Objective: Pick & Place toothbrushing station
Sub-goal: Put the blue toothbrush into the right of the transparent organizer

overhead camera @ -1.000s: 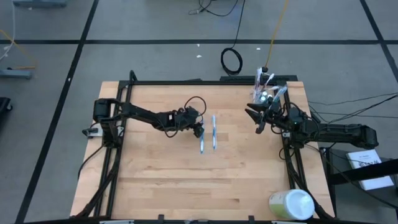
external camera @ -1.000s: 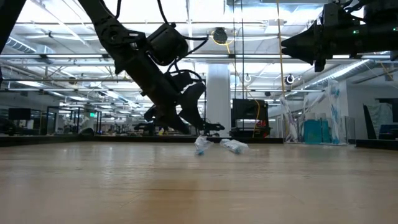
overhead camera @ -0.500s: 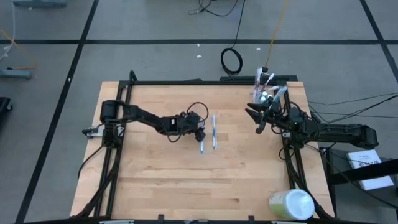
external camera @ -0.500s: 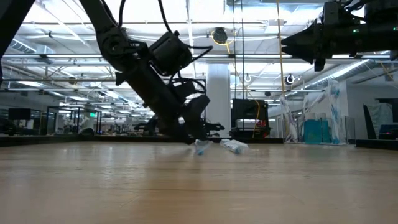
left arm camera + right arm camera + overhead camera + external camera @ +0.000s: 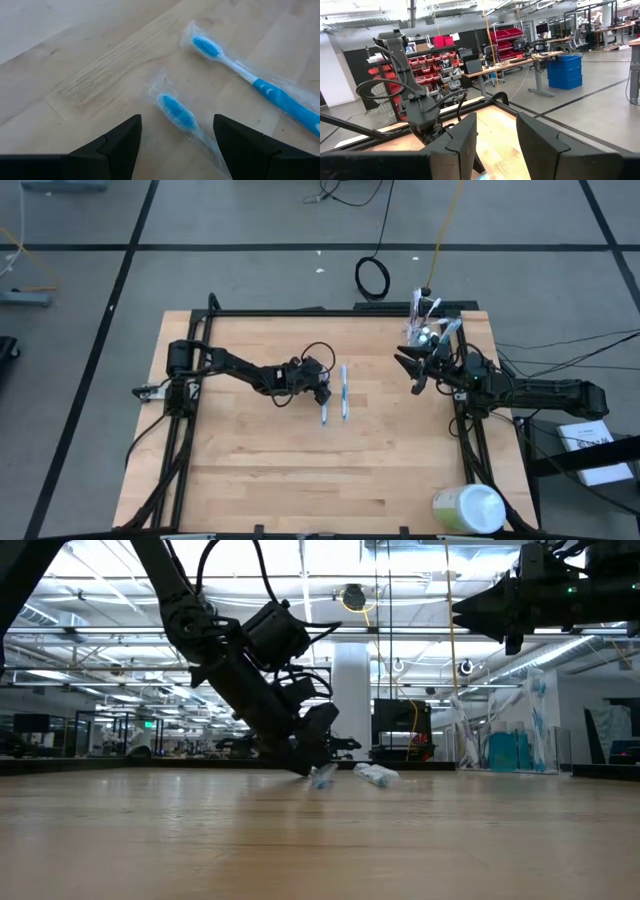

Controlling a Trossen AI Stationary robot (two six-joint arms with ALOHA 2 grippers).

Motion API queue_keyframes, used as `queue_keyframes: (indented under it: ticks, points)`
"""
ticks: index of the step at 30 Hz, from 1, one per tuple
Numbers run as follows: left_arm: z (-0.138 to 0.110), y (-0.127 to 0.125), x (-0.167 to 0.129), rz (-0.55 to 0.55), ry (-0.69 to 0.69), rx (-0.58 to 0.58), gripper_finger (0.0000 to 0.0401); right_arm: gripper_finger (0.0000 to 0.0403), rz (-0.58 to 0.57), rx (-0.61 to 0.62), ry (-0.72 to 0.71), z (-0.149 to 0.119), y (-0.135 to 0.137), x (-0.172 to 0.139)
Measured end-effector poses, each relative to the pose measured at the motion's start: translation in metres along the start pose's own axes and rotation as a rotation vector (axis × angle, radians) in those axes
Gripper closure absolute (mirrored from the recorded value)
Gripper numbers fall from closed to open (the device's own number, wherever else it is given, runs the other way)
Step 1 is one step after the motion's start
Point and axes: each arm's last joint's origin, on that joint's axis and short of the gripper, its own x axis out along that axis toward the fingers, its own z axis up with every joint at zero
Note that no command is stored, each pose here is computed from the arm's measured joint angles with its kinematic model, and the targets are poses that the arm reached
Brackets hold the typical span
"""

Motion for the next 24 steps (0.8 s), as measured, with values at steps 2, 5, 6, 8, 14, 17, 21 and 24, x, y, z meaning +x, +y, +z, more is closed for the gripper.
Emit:
queue_keyframes:
  ticks: [2, 5, 6, 8, 14, 17, 21, 24]
  points:
    - [-0.001, -0.001, 0.000, -0.008, 0.002, 0.006, 0.0146, 0.0273, 0.000, 0.000, 0.000, 0.000, 0.000, 0.000]
    - [-0.001, -0.002, 0.000, -0.013, 0.005, 0.028, 0.0146, 0.0273, 0.000, 0.000, 0.000, 0.000, 0.000, 0.000]
    - [-0.001, -0.002, 0.000, -0.014, 0.007, 0.030, 0.0146, 0.0273, 0.000, 0.000, 0.000, 0.000, 0.000, 0.000]
    - [-0.002, -0.002, 0.000, -0.021, 0.017, 0.034, 0.0151, 0.0273, 0.000, 0.000, 0.000, 0.000, 0.000, 0.000]
    - [-0.001, 0.002, 0.001, -0.038, 0.033, 0.028, 0.0221, 0.0273, 0.000, 0.000, 0.000, 0.000, 0.000, 0.000]
    - [0.001, 0.004, 0.002, -0.040, 0.036, 0.022, 0.0269, 0.0273, 0.000, 0.000, 0.001, 0.000, 0.000, 0.000]
    - [0.003, 0.008, 0.004, -0.083, 0.052, 0.040, 0.0322, 0.0273, 0.000, 0.000, 0.002, 0.000, 0.000, 0.000]
    - [0.006, 0.010, 0.003, -0.113, 0.055, 0.057, 0.0356, 0.0273, -0.001, -0.001, 0.005, 0.000, 0.000, 0.000]
